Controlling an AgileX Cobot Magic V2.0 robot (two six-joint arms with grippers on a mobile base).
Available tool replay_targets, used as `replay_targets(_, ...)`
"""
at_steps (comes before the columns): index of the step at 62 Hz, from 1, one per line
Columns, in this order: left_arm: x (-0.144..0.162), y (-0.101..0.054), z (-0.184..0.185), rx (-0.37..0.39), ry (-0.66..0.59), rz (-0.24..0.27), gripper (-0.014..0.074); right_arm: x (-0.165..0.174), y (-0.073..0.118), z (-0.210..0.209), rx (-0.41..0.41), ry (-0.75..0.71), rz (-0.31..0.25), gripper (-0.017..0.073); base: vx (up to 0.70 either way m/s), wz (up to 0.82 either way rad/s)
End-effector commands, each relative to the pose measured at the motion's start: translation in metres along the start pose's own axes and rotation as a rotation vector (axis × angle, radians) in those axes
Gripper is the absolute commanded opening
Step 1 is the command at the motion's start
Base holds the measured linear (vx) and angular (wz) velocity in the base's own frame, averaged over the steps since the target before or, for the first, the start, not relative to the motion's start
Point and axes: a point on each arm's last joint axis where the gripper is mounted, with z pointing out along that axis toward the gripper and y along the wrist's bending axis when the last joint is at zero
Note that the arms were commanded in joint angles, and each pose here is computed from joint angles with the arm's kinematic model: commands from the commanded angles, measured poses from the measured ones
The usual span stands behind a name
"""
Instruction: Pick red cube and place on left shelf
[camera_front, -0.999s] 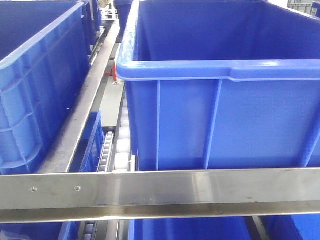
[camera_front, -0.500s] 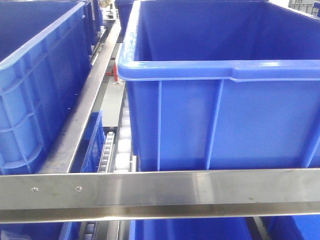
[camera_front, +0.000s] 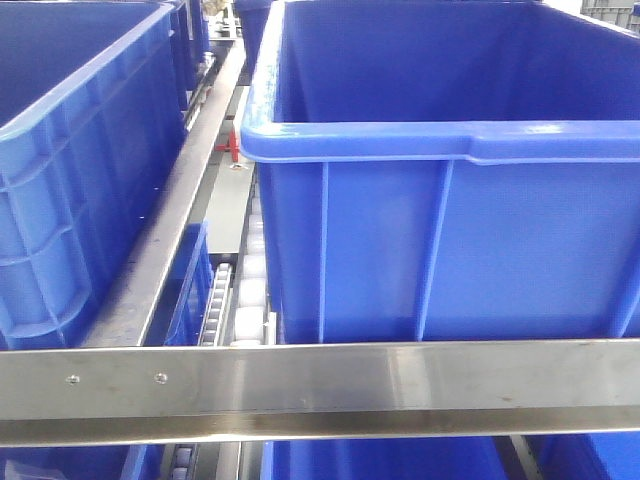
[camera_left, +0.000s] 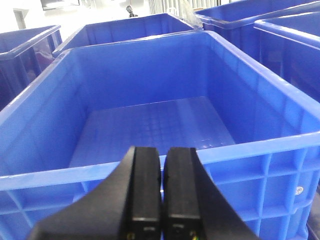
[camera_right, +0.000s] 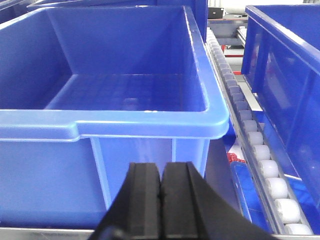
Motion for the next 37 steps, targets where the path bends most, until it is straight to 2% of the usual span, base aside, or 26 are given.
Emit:
replay_targets(1, 0.0007, 0.0001, 0.001, -0.007, -0.05, -0.009, 0.0106, -0.0176, 0.0008, -0.0032, -0.002, -0.135, -0.012, 0.0057, 0.0, 0.0)
replay_targets(37, 0.0007, 0.0001, 0.001, -0.007, -0.05, -0.009, 0.0106, -0.0176, 0.0008, -0.0032, -0.002, -0.135, -0.012, 0.0057, 0.0, 0.0)
